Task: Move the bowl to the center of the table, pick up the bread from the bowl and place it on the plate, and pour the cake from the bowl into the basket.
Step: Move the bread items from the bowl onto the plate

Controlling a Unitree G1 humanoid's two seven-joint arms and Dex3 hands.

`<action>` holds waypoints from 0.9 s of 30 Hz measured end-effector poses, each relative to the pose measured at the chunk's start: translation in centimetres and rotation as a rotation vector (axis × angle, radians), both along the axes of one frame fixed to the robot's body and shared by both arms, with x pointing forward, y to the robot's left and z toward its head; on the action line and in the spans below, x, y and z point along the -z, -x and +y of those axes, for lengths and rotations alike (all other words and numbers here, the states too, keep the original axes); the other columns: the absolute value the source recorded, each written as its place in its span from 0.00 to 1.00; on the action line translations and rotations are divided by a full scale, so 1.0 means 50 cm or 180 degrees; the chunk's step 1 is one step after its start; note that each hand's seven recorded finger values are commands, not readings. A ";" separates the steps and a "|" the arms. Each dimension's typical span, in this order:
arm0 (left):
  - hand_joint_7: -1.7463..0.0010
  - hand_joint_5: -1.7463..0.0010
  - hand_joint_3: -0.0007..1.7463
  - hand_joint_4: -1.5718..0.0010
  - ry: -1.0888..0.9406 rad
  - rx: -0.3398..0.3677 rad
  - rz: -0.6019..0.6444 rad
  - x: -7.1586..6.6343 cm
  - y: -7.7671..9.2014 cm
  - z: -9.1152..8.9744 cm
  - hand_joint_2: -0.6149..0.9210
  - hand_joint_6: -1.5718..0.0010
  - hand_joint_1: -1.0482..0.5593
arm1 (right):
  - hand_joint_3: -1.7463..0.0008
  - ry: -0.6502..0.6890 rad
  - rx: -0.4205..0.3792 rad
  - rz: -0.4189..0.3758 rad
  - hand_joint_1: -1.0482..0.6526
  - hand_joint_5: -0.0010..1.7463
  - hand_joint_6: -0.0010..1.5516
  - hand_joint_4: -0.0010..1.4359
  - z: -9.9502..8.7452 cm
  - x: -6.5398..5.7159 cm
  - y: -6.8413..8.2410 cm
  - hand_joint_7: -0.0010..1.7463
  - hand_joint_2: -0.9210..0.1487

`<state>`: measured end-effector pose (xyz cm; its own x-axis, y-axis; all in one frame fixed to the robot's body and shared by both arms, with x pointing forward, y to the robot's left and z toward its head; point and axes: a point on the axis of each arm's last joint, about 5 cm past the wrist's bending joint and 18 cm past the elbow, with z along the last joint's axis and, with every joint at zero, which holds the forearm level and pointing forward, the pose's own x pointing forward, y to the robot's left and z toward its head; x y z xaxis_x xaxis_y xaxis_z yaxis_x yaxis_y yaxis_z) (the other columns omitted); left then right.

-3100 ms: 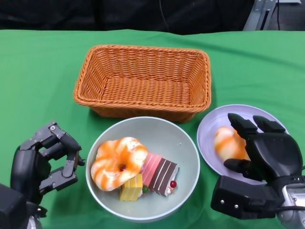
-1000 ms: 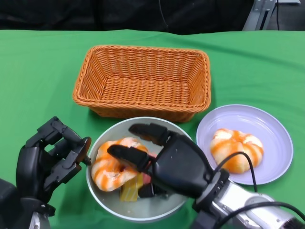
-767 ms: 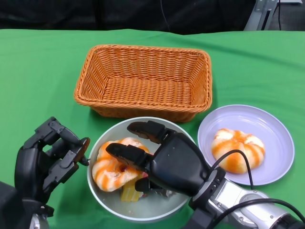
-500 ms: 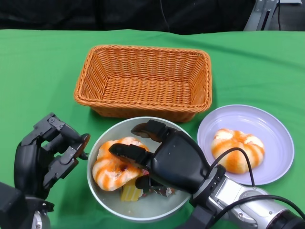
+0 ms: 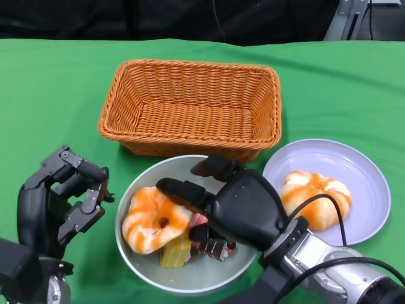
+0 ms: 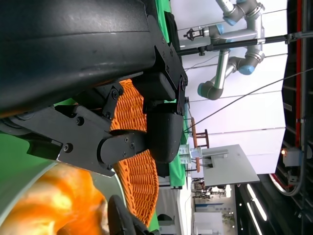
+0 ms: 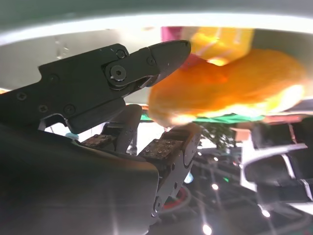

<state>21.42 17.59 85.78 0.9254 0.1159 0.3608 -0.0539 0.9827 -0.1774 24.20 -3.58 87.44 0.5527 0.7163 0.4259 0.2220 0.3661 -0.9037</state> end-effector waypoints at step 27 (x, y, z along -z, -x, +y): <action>0.23 0.08 0.65 0.50 0.0146 -0.0186 -0.0166 -0.033 -0.008 0.009 0.76 0.49 0.62 | 1.00 0.0095 0.0268 0.0161 0.24 0.25 0.35 0.30 0.026 0.009 0.006 0.00 0.05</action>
<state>21.80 18.05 87.45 0.8967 0.1867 0.4013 -0.1004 0.9689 -0.2264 23.89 -2.27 86.98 0.6317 0.6785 0.3750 0.2046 0.3207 -0.9248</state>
